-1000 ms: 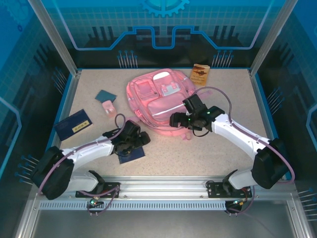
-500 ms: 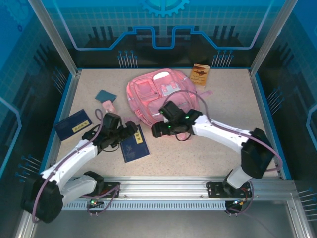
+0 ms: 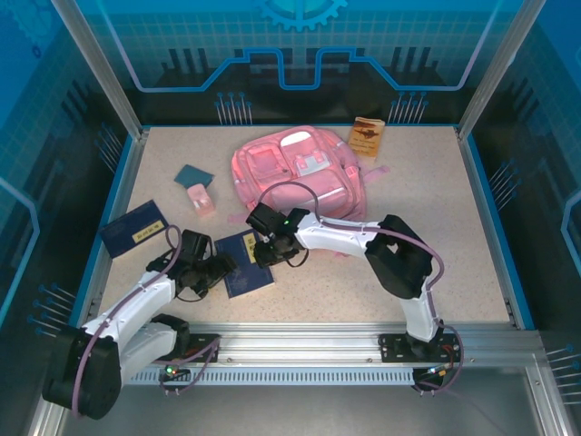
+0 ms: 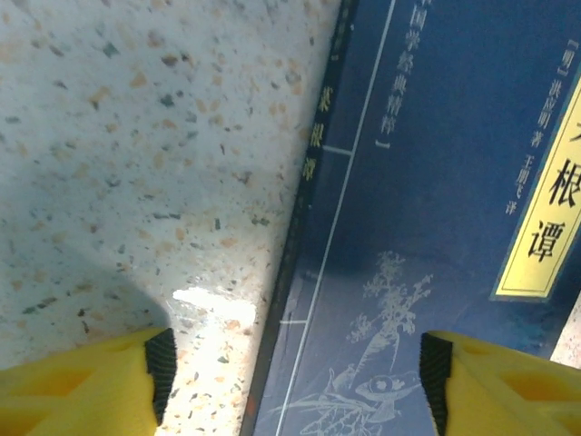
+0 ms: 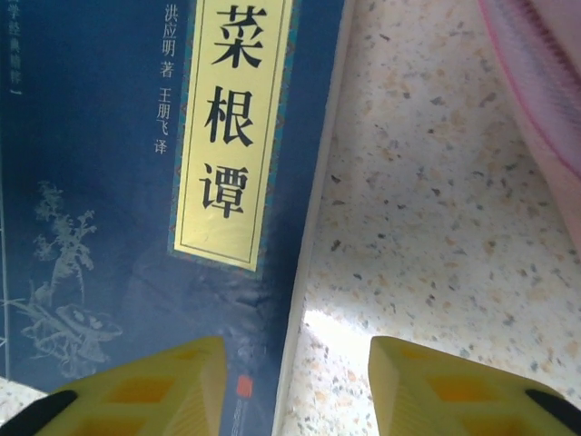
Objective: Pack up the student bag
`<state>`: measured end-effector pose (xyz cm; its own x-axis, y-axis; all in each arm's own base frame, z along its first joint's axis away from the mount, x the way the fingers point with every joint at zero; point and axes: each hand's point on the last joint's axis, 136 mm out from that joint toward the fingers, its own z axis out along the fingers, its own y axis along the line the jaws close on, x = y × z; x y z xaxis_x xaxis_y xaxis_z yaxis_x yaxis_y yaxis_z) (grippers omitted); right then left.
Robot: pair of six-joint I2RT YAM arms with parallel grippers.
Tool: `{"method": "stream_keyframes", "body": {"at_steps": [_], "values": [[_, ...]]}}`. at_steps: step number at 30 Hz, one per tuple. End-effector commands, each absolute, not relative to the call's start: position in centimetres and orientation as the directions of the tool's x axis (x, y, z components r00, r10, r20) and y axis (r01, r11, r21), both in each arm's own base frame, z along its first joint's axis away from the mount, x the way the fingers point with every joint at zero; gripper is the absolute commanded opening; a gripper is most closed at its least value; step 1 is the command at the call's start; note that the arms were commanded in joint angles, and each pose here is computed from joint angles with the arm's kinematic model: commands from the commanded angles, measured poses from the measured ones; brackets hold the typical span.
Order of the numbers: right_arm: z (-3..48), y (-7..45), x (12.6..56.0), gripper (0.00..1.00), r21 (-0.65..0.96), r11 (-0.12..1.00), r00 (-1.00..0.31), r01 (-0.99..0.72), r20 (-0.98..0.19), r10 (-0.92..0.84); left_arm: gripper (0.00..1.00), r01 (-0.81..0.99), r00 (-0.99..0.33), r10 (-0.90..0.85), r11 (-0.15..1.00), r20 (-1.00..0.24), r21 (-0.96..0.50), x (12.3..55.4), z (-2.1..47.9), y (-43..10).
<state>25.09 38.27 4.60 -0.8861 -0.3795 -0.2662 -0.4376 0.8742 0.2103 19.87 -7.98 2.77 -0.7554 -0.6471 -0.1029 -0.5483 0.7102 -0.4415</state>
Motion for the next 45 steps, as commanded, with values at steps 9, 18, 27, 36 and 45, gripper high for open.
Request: {"method": "stream_keyframes", "body": {"at_steps": [9, 18, 27, 36, 45], "values": [[1.3, 37.4, 25.5, 0.33, 0.190, 0.913, -0.929, -0.361, -0.160, -0.334, 0.64, -0.537, -0.773, -0.633, 0.693, -0.050, -0.480, 19.8, 2.3, -9.0], [-0.6, 36.9, 24.7, 0.28, 0.226, 0.914, -0.942, -0.336, -0.091, -0.323, 0.63, -0.486, -0.812, -0.583, 0.692, -0.016, -0.534, 20.7, 2.5, -10.7], [-1.3, 37.0, 24.2, 0.27, 0.275, 0.908, -0.948, -0.316, -0.055, -0.314, 0.59, -0.338, -0.840, -0.541, 0.576, -0.037, -0.744, 23.4, 8.3, -14.1], [-1.2, 36.8, 24.3, 0.27, 0.302, 0.905, -0.953, -0.298, -0.049, -0.298, 0.55, -0.290, -0.837, -0.547, 0.478, -0.023, -0.829, 24.2, 10.8, -15.4], [-0.8, 36.3, 24.8, 0.28, 0.304, 0.907, -0.956, -0.292, -0.058, -0.288, 0.42, -0.359, -0.817, -0.577, 0.502, 0.005, -0.787, 24.3, 8.8, -14.6]]}}
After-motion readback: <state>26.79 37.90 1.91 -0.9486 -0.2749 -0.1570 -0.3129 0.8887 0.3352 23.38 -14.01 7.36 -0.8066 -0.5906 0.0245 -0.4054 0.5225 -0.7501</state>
